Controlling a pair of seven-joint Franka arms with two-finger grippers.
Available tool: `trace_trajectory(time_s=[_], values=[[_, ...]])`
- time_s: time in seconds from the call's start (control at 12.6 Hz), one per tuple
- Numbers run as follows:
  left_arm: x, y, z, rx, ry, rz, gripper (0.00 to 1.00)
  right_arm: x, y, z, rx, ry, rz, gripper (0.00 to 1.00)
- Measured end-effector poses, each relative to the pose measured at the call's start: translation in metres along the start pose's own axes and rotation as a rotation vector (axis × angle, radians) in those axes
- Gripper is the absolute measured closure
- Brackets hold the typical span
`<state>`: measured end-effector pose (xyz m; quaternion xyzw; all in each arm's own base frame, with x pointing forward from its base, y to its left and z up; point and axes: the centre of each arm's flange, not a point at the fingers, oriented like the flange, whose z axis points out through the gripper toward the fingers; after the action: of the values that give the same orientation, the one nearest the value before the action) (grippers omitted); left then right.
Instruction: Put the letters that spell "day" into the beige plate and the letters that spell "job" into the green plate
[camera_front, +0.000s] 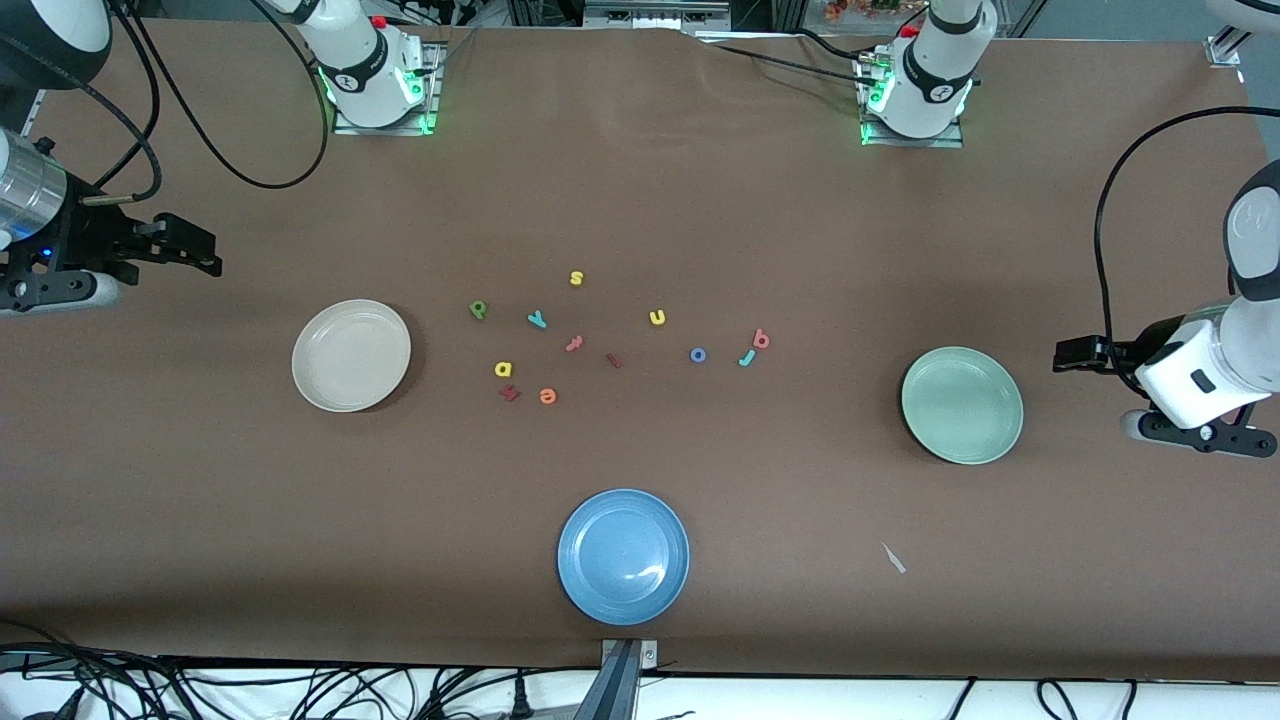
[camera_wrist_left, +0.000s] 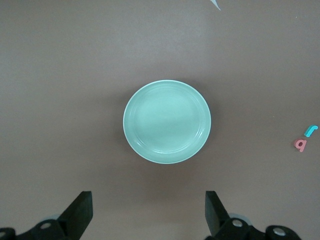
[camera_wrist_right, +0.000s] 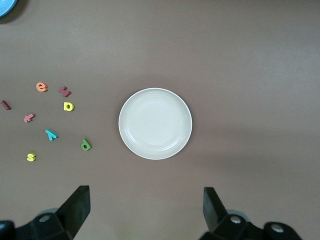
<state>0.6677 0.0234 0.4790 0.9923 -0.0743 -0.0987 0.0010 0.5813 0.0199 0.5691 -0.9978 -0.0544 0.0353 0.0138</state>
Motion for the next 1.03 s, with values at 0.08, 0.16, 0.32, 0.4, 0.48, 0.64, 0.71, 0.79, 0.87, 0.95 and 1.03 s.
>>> trace_trajectory(time_s=[0.08,0.16,0.32,0.4,0.48,0.64,0.71,0.79,0.87,0.95,1.03], values=[[0.0,0.0,0.0,0.0,0.0,0.0,0.01,0.0,0.0,0.0001,0.0,-0.001,0.0,0.0],[0.0,0.0,0.0,0.0,0.0,0.0,0.01,0.0,0.0,0.0004,0.0,-0.002,0.0,0.0],[0.0,0.0,0.0,0.0,0.0,0.0,0.01,0.0002,0.0,0.0011,0.0,-0.004,-0.005,0.0],[0.0,0.0,0.0,0.0,0.0,0.0,0.01,0.0004,0.0,0.0014,0.0,-0.004,-0.011,0.0],[0.0,0.0,0.0,0.0,0.0,0.0,0.01,0.0006,0.0001,0.0019,0.0,-0.005,-0.015,0.0],[0.0,0.0,0.0,0.0,0.0,0.0,0.01,0.0011,0.0001,0.003,0.0,-0.007,-0.017,0.0],[0.0,0.0,0.0,0.0,0.0,0.0,0.01,0.0012,0.0001,0.0032,0.0,-0.008,-0.018,0.0],[0.0,0.0,0.0,0.0,0.0,0.0,0.01,0.0012,0.0001,0.0033,0.0,-0.008,-0.019,0.0],[0.0,0.0,0.0,0.0,0.0,0.0,0.01,0.0013,0.0001,0.0035,0.0,-0.009,-0.019,0.0],[0.0,0.0,0.0001,0.0,0.0,0.0,0.01,0.0013,0.0001,0.0036,0.0,-0.009,-0.02,0.0],[0.0,0.0,0.0001,0.0,0.0,0.0,0.01,0.0013,0.0001,0.0037,0.0,-0.009,-0.02,0.0]])
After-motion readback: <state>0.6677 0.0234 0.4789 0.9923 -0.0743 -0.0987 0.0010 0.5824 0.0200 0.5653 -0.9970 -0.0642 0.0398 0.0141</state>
